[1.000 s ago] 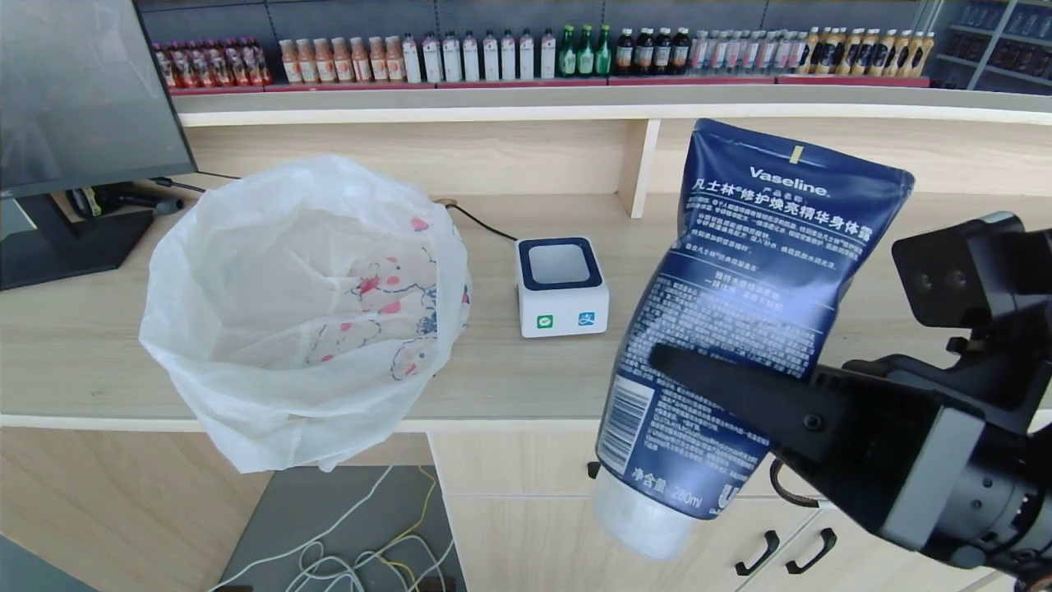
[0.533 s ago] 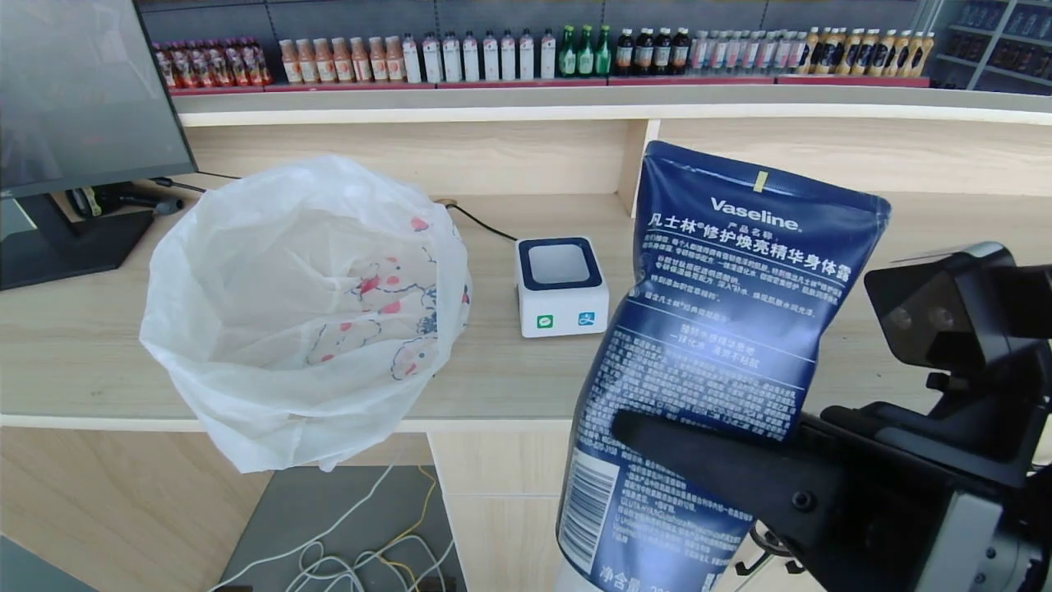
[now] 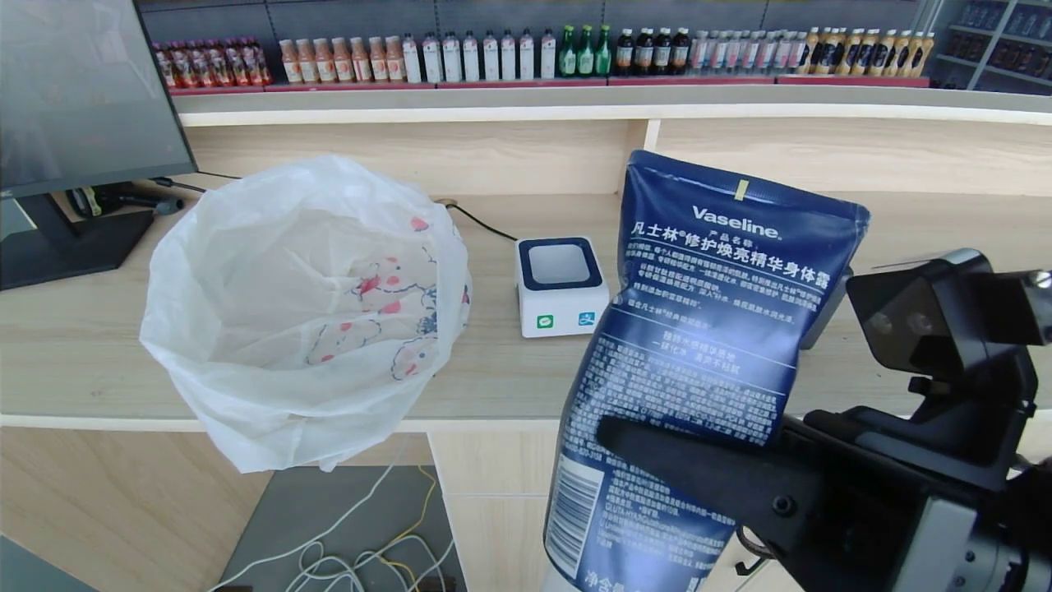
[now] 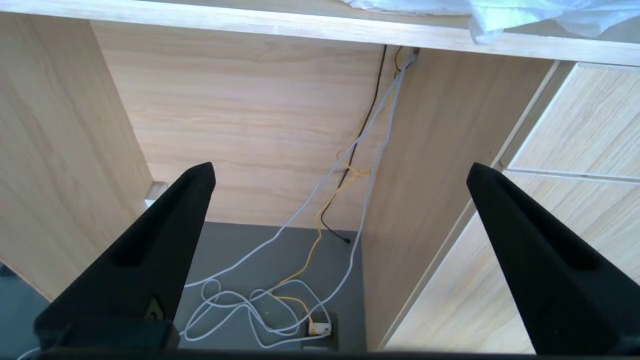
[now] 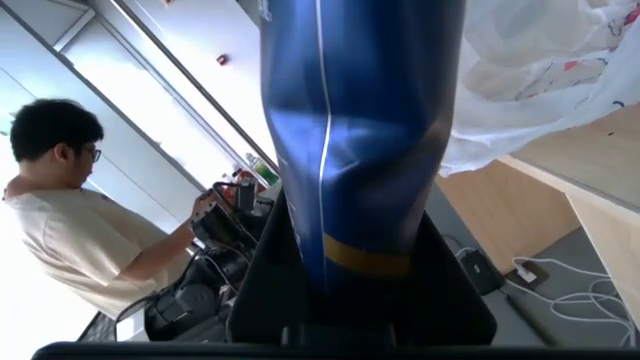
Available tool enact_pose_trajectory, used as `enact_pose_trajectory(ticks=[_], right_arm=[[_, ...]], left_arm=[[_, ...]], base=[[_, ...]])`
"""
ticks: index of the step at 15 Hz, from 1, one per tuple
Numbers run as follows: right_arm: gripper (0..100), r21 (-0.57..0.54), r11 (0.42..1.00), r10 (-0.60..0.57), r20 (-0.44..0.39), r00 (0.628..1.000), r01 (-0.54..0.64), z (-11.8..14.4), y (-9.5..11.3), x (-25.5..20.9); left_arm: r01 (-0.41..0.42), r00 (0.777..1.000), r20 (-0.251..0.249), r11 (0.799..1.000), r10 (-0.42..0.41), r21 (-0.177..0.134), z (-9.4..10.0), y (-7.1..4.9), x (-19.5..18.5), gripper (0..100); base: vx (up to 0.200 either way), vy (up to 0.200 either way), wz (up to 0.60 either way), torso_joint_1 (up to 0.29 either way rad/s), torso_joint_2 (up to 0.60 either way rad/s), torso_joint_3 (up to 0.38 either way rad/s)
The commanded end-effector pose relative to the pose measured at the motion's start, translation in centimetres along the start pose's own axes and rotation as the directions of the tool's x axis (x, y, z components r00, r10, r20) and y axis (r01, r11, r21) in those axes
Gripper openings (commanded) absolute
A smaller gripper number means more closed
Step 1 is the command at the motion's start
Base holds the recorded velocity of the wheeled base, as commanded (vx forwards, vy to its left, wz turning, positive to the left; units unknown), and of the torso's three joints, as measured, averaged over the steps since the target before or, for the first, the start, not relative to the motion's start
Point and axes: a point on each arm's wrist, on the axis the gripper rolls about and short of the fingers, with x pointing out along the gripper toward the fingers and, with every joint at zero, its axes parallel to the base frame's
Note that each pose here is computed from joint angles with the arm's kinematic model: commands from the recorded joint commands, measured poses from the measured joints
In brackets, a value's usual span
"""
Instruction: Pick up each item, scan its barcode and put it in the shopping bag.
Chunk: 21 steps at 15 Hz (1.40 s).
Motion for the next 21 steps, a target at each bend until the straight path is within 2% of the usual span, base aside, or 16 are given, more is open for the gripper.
enact_pose_trajectory(ticks=[1,7,12,13,17,18,21], right_arm=[[0,0.002,1.0,-0.006,-0.01,1.0,0.006,-0.3,-0.4,0.4],[0,-0.048,0.998,-0.042,-0.023,0.999,0.041,-0.9,-0.9,0.4],[0,-0.198,0.957,-0.207,0.038,0.978,0.211,-1.5,-1.6,-0.3],[0,-0.271,0.925,-0.256,0.073,0.964,0.266,-1.4,-1.7,-0.5],[0,-0.366,0.84,-0.366,0.161,0.917,0.4,-1.1,-1.9,-0.8],[0,-0.392,0.796,-0.411,0.21,0.887,0.461,-0.5,-2.3,-0.9],[0,-0.455,0.747,-0.392,0.289,0.873,0.486,0.5,-2.3,-1.3]], left_arm=[[-0.001,1.0,0.0,1.0,0.001,0.0,0.0,0.0,0.0,100],[-0.001,1.0,0.0,1.0,0.001,0.0,0.0,0.0,0.0,100],[-0.001,1.0,0.0,1.0,0.001,0.0,0.0,0.0,0.0,100],[0.001,1.0,0.0,1.0,-0.001,0.0,0.0,0.0,0.0,100],[-0.001,1.0,0.0,1.0,0.001,0.0,0.0,0.0,0.0,100],[-0.001,1.0,0.0,1.0,0.001,0.0,0.0,0.0,0.0,100],[-0.001,1.0,0.0,1.0,0.001,0.001,0.0,0.0,0.0,100]], base=[[0.0,0.0,0.0,0.0,0.0,0.0],[0.0,0.0,0.0,0.0,0.0,0.0],[0.0,0.0,0.0,0.0,0.0,0.0],[0.0,0.0,0.0,0.0,0.0,0.0],[0.0,0.0,0.0,0.0,0.0,0.0],[0.0,0.0,0.0,0.0,0.0,0.0],[0.0,0.0,0.0,0.0,0.0,0.0]])
